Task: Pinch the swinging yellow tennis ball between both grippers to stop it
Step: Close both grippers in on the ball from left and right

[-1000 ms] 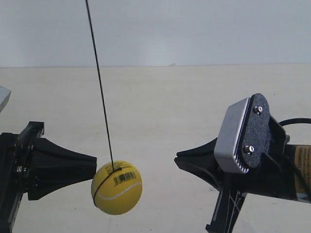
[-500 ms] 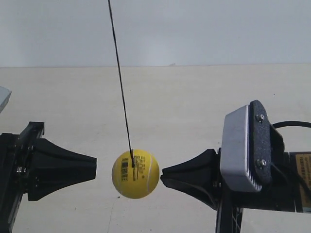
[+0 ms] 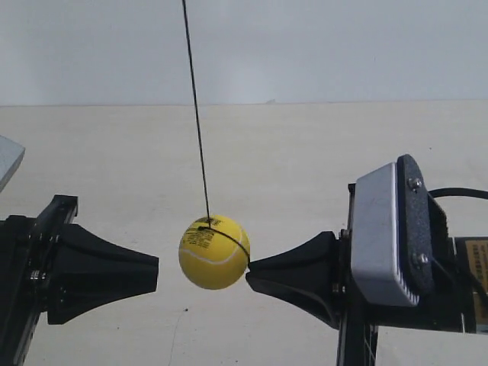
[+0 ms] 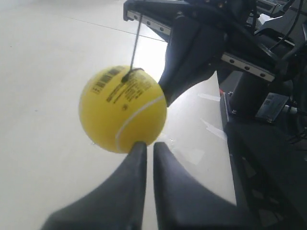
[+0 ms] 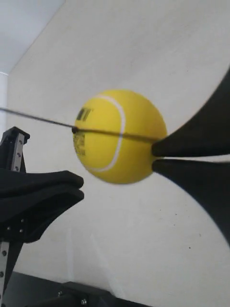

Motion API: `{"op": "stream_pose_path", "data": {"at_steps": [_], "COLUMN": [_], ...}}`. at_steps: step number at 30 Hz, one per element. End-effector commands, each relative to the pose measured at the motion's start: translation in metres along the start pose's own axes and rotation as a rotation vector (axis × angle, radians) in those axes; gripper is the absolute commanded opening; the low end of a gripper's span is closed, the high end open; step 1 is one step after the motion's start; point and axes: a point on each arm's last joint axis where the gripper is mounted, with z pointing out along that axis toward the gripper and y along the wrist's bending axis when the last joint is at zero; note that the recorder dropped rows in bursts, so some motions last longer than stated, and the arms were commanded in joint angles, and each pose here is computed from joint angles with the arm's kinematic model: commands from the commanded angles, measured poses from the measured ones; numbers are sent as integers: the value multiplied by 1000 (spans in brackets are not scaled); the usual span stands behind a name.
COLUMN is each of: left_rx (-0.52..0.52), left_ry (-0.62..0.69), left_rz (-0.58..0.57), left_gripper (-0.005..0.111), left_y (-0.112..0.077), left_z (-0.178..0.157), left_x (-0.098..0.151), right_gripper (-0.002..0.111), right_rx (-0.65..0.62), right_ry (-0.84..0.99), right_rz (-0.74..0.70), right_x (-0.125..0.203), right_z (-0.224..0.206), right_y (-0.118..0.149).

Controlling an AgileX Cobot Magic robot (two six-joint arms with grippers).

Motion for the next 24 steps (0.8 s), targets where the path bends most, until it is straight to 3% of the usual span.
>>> {"op": "stream_pose_path", "data": {"at_steps": [1,24], "left_rx": [-6,-29], "left_ry": [-20,-53], "left_rz": [13,22], "left_gripper": [5,5], "left_y": [-2,2], "left_z": [0,2], "left_x": [-2,-3], "right_gripper": [0,0], "right_rx": [49,32], "right_ry": [42,-42], "right_rz": [-5,-20], "right_x": [5,-3], "right_z": [-1,0], "right_y": [-3,-2]}}
